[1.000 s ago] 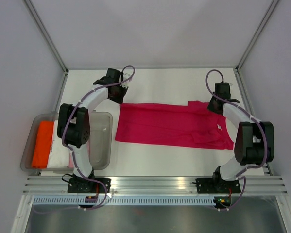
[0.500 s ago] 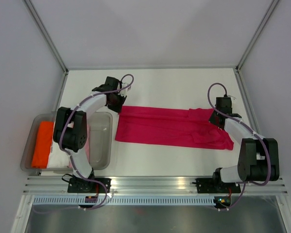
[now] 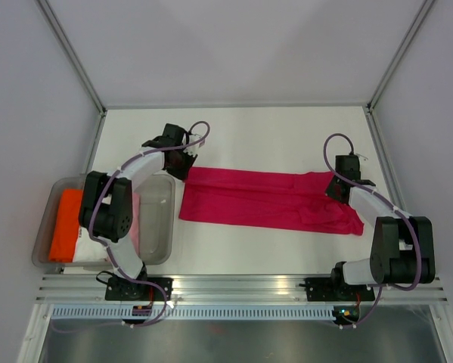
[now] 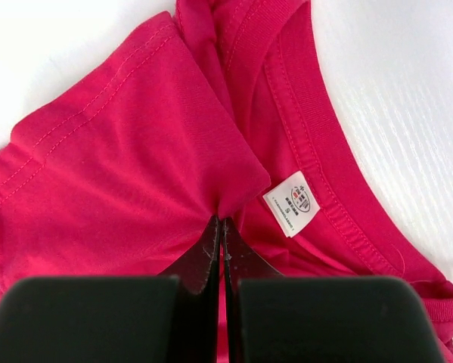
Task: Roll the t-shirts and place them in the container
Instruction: Fold the tshirt
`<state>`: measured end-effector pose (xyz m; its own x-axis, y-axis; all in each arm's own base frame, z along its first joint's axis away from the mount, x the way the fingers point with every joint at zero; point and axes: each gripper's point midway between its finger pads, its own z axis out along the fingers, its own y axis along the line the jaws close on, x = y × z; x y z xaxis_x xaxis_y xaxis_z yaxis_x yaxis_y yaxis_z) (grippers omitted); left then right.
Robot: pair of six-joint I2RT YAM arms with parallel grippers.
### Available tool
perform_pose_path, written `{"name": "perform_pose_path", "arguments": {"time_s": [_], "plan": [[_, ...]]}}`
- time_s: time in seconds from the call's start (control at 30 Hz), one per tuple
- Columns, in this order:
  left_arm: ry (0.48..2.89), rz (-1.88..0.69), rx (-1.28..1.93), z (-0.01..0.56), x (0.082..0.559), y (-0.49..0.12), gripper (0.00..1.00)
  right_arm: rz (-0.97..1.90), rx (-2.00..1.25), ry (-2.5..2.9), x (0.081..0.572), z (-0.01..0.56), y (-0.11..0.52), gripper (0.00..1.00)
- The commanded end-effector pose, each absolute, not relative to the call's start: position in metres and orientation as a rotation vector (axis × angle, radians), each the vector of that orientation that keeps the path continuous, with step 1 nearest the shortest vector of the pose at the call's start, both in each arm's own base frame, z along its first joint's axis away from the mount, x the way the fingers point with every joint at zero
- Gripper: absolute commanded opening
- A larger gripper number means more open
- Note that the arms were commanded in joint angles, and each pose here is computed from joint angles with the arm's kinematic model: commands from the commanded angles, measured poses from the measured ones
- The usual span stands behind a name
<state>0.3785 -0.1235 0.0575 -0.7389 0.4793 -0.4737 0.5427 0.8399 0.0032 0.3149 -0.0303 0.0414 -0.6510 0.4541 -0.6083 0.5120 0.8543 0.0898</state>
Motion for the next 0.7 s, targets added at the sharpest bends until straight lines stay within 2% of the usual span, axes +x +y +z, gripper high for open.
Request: {"name": "perform_pose_path", "arguments": {"time_s": [0.0,0.13,0.23,0.27,0.3,0.37,0.4,0.47,0.53,0.6,0.63,0.67], "plan": [[2.518,-0.16,0.832,0.056,0.379,-0.125,0.02,-0.147,0.733,2.383,0.314,0.038,-0.034,0.01],[2.528,-0.151,0.877,0.048,0.375,-0.125,0.05,-0.161,0.746,2.357,0.314,0.041,-0.038,0.03],[2.531,-0.129,0.897,0.045,0.376,-0.123,0.15,-0.158,0.749,2.364,0.313,0.042,-0.037,0.18],[2.525,-0.13,0.898,0.048,0.377,-0.123,0.19,-0.162,0.75,2.358,0.315,0.046,-0.038,0.34],[2.518,-0.138,0.918,0.05,0.375,-0.124,0.29,-0.179,0.756,2.363,0.312,0.048,-0.039,0.39],[2.475,-0.189,0.948,0.063,0.373,-0.131,0.39,-0.175,0.757,2.317,0.314,0.064,-0.042,0.5],[2.455,-0.2,0.976,0.067,0.373,-0.133,0.47,-0.171,0.752,2.296,0.316,0.071,-0.043,0.53],[2.419,-0.226,1.003,0.079,0.371,-0.14,0.5,-0.167,0.753,2.246,0.319,0.087,-0.048,0.56],[2.394,-0.229,1.012,0.088,0.374,-0.146,0.5,-0.18,0.77,2.221,0.321,0.094,-0.058,0.56],[2.379,-0.215,1.017,0.093,0.379,-0.152,0.5,-0.168,0.801,2.228,0.324,0.09,-0.068,0.46],[2.376,-0.208,1.031,0.092,0.38,-0.158,0.5,-0.128,0.803,2.253,0.328,0.085,-0.066,0.36],[2.401,-0.193,1.025,0.084,0.383,-0.16,0.49,-0.118,0.816,2.261,0.329,0.081,-0.068,0.31]]}}
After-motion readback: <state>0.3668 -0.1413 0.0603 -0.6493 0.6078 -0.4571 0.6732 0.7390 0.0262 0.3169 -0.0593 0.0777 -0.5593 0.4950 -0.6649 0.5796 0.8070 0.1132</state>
